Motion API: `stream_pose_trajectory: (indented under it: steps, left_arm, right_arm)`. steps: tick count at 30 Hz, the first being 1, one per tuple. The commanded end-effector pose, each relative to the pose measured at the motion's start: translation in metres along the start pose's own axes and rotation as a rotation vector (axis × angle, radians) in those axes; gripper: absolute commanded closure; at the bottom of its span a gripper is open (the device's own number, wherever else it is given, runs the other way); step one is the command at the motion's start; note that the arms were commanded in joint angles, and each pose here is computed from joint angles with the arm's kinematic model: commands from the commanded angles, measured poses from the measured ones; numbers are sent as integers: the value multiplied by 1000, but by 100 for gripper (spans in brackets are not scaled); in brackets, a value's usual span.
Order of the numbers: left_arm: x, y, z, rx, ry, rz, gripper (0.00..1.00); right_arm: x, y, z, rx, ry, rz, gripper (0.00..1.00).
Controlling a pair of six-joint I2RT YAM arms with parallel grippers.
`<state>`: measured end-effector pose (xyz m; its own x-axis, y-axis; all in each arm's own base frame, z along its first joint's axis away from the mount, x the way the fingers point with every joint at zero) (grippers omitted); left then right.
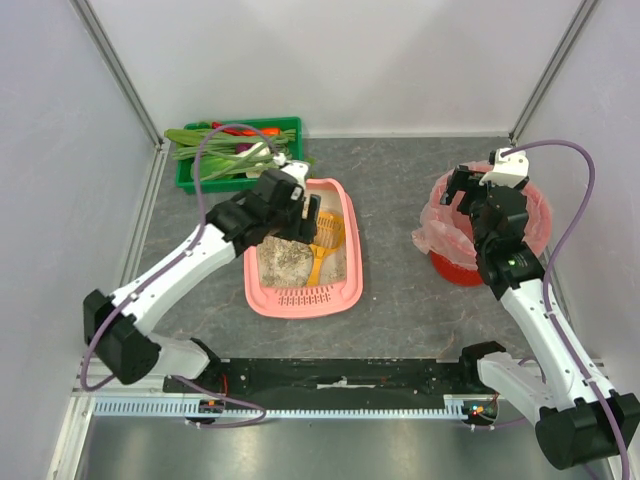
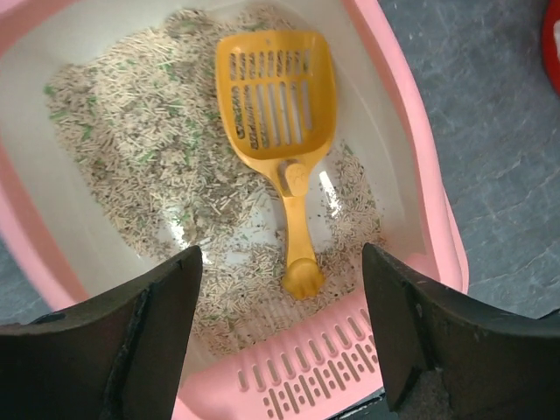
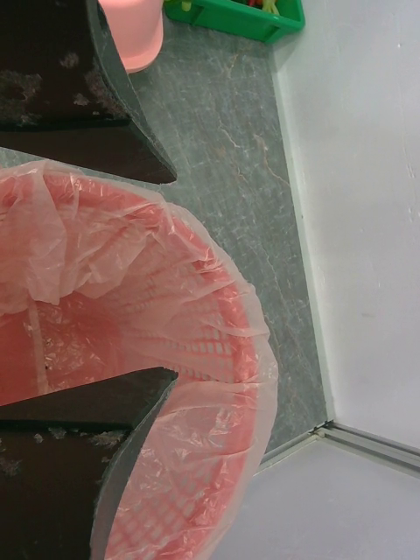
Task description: Clean the litter box
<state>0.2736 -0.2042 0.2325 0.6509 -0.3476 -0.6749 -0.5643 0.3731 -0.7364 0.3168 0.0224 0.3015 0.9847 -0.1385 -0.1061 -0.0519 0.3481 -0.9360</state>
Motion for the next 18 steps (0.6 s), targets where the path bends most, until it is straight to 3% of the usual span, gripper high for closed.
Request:
stream_pose_trajectory:
  steps: [1, 6, 13, 18]
  left_arm:
    - [16, 3, -7, 93, -16, 92, 21]
    - [34, 26, -27, 129, 27, 212, 34]
    - [51, 51, -55, 127, 77, 320, 43]
    - [69, 64, -55, 97, 35, 411, 43]
  right_arm:
    - [2, -11, 3, -13, 0, -26, 5]
    - [0, -12, 2, -12, 1, -32, 5]
    - [3, -4, 1, -17, 1, -14, 5]
    - [4, -1, 2, -14, -5, -10, 5]
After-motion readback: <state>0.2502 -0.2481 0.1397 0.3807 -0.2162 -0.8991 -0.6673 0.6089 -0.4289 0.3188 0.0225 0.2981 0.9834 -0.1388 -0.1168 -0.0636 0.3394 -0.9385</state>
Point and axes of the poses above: each gripper's point midway between its finger pads, its own x axis out along the fingers, its own z axis along the line the jaws close on, y = z × x, the point moved 3 cm from there along -x, back along the fingers, and after that the axes turned 14 degrees about x, right-handed, at the moved point
